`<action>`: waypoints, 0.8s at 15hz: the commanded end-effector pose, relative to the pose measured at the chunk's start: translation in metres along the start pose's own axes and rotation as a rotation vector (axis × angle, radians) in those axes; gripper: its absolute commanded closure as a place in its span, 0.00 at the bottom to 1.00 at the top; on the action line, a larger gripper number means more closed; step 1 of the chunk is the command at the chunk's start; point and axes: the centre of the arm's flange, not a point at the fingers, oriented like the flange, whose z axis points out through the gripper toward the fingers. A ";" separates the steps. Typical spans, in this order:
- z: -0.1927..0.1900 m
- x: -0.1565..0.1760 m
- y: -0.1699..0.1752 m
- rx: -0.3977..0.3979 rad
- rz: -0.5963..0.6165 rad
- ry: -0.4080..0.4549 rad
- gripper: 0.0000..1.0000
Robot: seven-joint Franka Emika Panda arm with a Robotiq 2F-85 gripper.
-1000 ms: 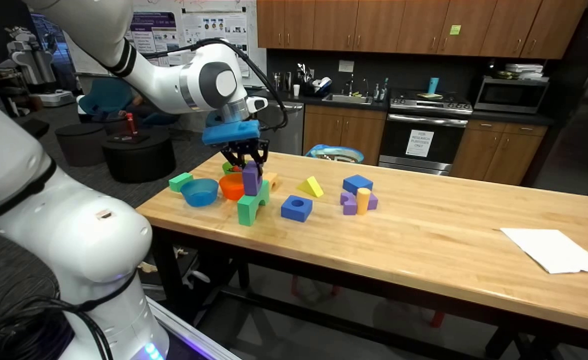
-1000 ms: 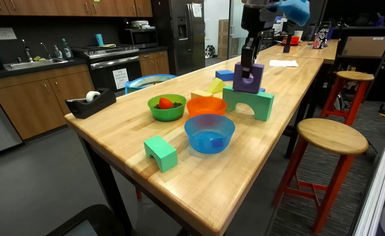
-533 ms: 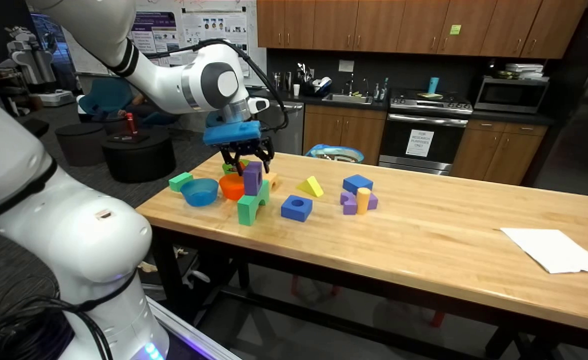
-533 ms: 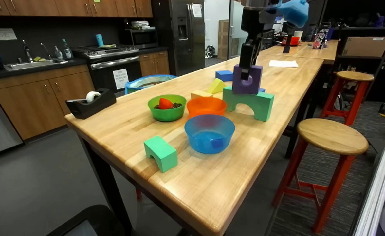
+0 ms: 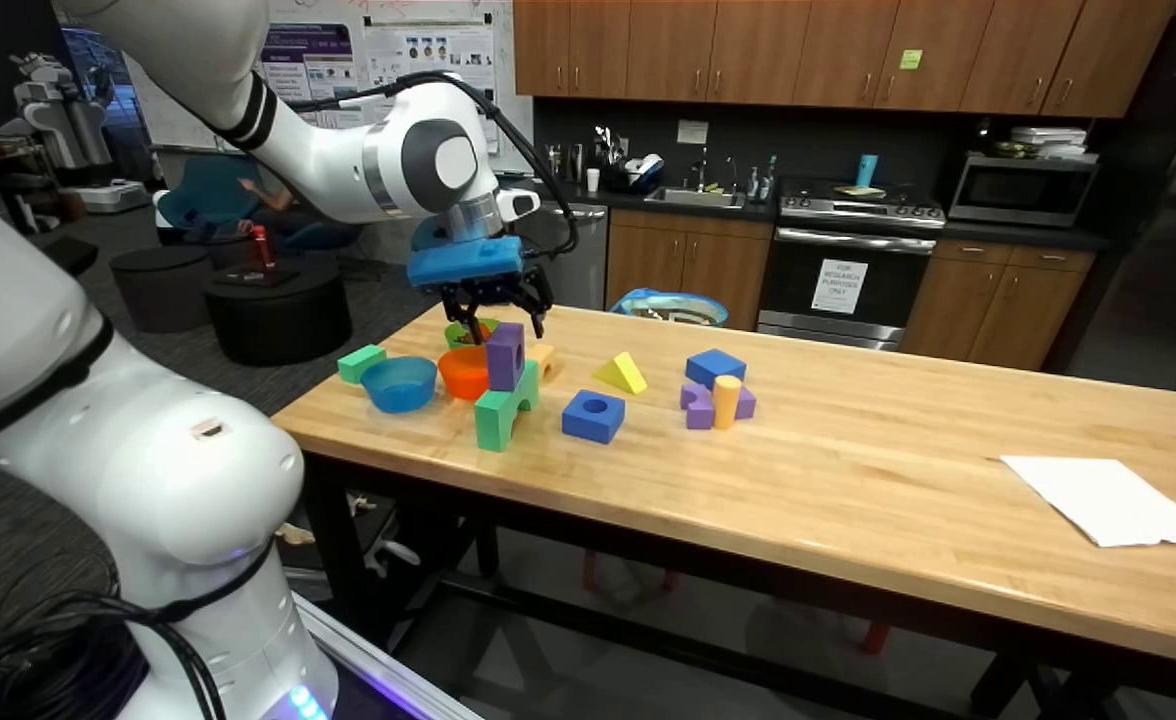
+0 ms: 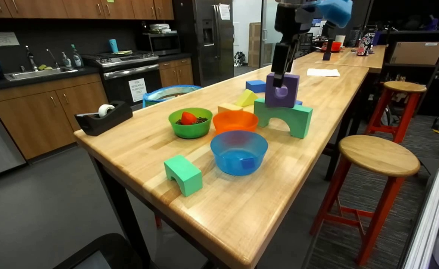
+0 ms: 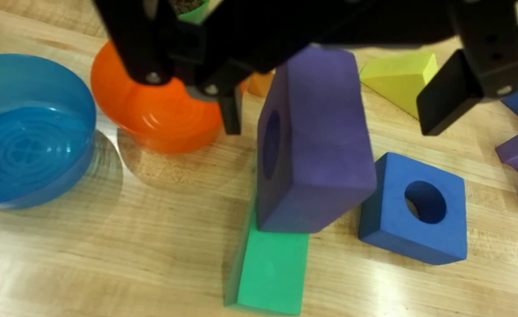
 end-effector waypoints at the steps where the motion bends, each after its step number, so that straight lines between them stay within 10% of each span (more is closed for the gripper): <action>1: -0.019 -0.010 0.005 0.009 0.000 0.029 0.00; 12: -0.052 -0.033 0.045 0.056 0.017 0.113 0.00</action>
